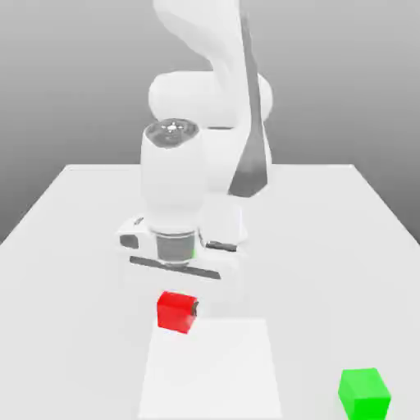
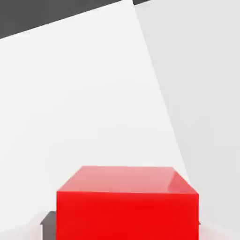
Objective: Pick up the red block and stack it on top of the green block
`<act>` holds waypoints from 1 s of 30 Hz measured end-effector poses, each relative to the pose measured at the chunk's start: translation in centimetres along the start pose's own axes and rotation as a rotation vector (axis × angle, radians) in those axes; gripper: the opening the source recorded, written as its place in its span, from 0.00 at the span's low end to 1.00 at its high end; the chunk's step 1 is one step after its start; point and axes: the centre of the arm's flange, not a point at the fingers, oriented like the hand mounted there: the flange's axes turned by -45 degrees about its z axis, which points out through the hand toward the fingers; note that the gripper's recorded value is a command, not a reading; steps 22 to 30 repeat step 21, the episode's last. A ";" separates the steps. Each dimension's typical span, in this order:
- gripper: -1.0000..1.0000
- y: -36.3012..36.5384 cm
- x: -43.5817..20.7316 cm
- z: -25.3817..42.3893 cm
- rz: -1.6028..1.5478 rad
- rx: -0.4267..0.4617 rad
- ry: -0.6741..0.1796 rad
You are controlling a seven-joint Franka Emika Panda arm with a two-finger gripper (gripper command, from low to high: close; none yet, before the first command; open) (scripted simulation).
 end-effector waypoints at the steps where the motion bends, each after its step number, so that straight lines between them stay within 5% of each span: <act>1: 0.00 -0.7 0.8 -0.3 -0.046 0.000 0.000; 11: 0.00 -24.7 3.1 -3.1 -0.957 0.001 -0.001; 15: 0.00 -27.7 2.7 0.7 -1.063 0.001 -0.001; 16: 1.00 -27.8 2.7 2.1 -1.067 0.001 0.000; 30: 1.00 -27.8 2.7 2.1 -1.067 0.001 0.000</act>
